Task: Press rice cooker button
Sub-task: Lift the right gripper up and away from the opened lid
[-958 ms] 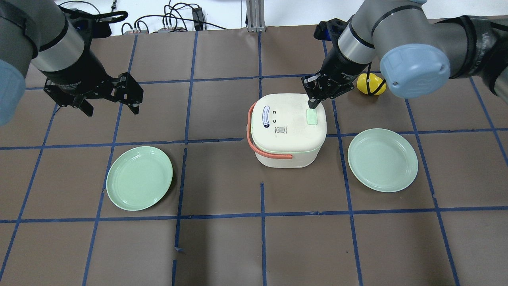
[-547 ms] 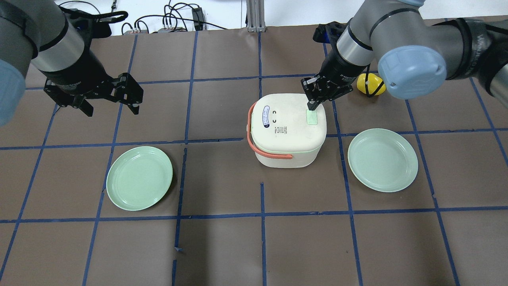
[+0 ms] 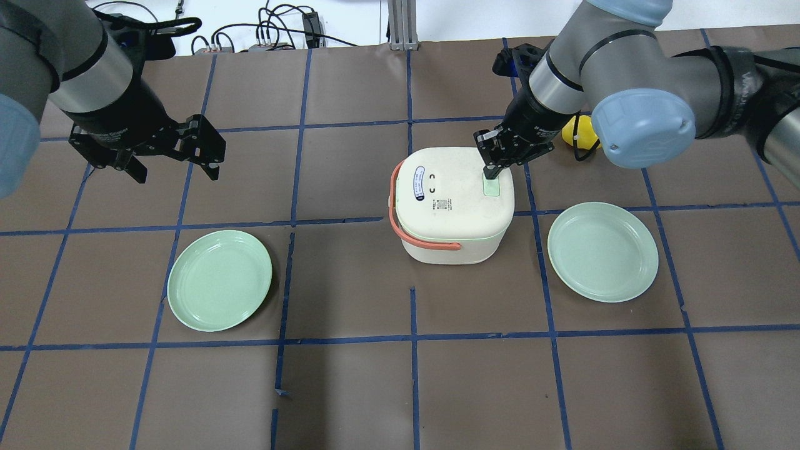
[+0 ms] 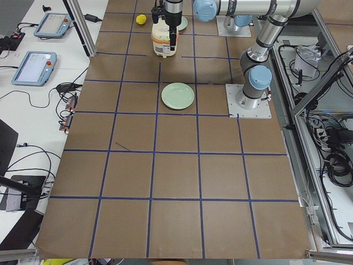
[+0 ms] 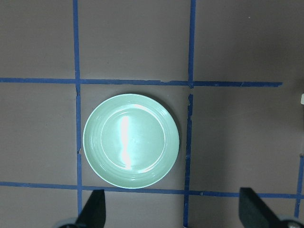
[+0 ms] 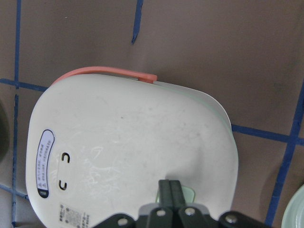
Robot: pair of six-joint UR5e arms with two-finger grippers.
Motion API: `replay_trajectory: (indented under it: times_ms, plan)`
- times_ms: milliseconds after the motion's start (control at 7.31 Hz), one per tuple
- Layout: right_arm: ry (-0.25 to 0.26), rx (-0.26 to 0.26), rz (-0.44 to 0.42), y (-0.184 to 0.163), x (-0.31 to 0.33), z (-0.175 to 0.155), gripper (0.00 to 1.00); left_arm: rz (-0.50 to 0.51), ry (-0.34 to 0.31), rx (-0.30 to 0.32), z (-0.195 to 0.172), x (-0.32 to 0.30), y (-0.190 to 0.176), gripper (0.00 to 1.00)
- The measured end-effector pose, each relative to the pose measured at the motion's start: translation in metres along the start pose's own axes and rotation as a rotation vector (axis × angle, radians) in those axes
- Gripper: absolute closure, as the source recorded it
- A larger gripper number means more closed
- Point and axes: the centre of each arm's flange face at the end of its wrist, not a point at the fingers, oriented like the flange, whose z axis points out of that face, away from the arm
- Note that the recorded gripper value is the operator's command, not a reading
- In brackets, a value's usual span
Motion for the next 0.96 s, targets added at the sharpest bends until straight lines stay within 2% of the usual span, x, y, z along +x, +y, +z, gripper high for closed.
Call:
replay_trajectory:
  times_ms: [958]
  plan:
    - [-0.001,-0.007,0.002,-0.0029,0.0022,0.0056,0.91,0.000,0.000,0.000,0.0000,0.0000,0.0000,0.00]
